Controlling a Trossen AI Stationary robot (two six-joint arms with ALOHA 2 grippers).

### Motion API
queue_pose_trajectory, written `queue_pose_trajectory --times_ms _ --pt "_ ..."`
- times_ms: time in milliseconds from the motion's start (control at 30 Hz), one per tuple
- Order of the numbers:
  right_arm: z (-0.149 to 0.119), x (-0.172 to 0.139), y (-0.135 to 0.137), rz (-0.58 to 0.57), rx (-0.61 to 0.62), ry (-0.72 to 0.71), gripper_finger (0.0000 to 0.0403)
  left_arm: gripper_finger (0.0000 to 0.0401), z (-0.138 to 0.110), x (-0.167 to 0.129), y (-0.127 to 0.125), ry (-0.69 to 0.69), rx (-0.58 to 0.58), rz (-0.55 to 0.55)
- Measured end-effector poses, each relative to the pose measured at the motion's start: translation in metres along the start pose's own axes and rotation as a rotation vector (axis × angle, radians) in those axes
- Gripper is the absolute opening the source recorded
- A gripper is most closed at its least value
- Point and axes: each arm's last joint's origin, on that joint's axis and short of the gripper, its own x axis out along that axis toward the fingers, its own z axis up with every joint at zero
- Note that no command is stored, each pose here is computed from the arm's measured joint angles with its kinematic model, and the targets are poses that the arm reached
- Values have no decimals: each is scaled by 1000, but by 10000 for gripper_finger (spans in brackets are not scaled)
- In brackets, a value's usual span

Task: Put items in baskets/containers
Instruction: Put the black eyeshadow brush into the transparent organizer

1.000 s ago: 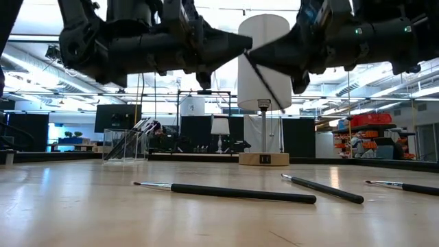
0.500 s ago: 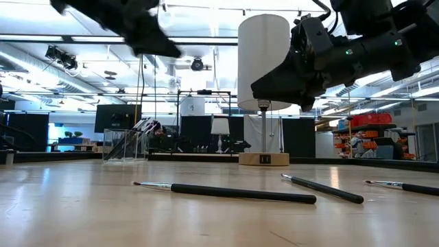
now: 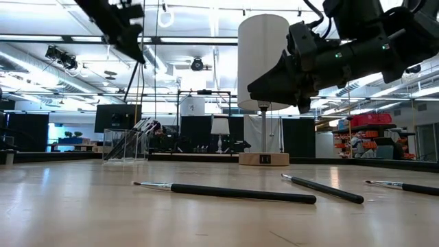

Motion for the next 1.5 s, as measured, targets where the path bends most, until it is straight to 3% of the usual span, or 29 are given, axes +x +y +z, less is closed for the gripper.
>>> queue_pose_trajectory --times_ms 367,767,1367,1500 --pt "0 0 1 5 43 1 116 16 -31 65 52 -59 -139 -23" --pt "0 -1 1 7 78 -2 116 16 -68 140 61 178 -178 -115" --pt "0 -1 1 7 78 -2 116 37 -78 157 65 201 -228 -133" --pt "0 -1 1 7 78 -2 116 58 -78 157 65 198 -230 -141"
